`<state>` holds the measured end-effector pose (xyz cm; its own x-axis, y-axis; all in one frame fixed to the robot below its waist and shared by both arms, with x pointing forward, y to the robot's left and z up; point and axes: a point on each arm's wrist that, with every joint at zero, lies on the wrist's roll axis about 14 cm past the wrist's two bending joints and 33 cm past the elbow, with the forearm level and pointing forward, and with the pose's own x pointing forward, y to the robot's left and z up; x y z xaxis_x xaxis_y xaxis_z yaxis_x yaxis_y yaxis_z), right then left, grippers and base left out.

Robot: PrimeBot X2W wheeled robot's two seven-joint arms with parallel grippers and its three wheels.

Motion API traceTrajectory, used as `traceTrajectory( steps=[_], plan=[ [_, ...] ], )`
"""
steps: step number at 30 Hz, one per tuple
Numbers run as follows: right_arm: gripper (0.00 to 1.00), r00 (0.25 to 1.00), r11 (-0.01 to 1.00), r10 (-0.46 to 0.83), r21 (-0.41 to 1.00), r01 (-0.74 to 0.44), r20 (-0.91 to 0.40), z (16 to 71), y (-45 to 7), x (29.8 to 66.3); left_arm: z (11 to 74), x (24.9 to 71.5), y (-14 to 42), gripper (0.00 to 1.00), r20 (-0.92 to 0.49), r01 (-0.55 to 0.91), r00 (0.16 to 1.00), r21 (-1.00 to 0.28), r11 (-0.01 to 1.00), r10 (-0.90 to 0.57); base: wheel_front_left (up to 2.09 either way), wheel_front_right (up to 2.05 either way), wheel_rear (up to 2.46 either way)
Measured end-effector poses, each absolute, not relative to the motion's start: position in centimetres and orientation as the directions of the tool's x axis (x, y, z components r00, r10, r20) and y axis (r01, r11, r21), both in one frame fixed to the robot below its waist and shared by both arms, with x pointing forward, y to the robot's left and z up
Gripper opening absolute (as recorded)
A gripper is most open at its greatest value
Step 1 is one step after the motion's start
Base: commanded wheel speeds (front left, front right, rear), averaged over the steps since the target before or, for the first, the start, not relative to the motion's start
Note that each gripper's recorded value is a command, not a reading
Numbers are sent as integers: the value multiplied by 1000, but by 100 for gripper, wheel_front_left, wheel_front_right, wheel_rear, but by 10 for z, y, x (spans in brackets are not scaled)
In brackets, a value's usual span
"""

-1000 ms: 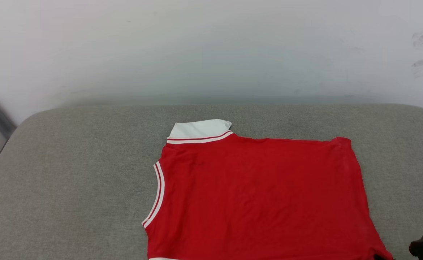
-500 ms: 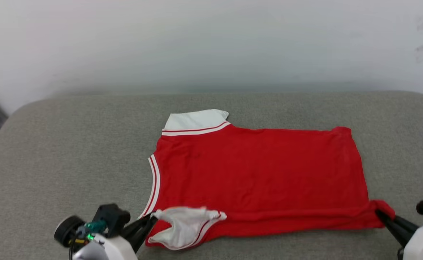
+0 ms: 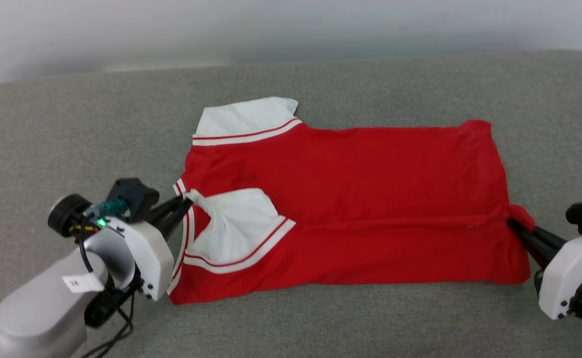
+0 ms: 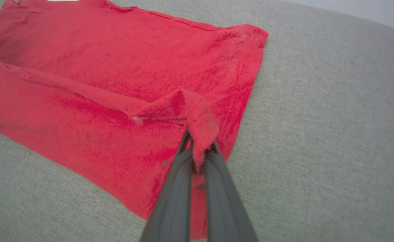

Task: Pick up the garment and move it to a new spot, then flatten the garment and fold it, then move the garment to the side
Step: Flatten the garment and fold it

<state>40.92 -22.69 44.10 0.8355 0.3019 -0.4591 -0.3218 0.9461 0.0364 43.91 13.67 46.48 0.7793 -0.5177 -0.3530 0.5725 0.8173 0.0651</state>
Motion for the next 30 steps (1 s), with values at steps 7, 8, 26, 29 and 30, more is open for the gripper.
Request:
traceTrajectory(
  steps=[7, 8, 26, 29, 30],
  plan=[
    [0, 801, 941, 302, 27, -337, -516, 421, -225, 430, 441, 469, 144, 0, -409, 569, 766, 70, 820, -497, 0, 0, 0],
    [0, 798, 941, 302, 26, -338, -521, 419, -225, 433, 437, 472, 145, 0, -416, 567, 763, 64, 821, -495, 0, 0, 0],
    [100, 769, 929, 327, 41, -367, -550, 404, -214, 437, 402, 470, 160, 100, -514, 537, 740, 65, 841, -433, 0, 0, 0],
    [100, 798, 930, 330, 26, -368, -504, 422, -217, 437, 432, 479, 164, 100, -460, 535, 775, 113, 837, -433, 0, 0, 0],
    [100, 805, 929, 332, 20, -370, -492, 427, -218, 436, 442, 481, 166, 100, -445, 534, 784, 129, 836, -432, 0, 0, 0]
  ],
)
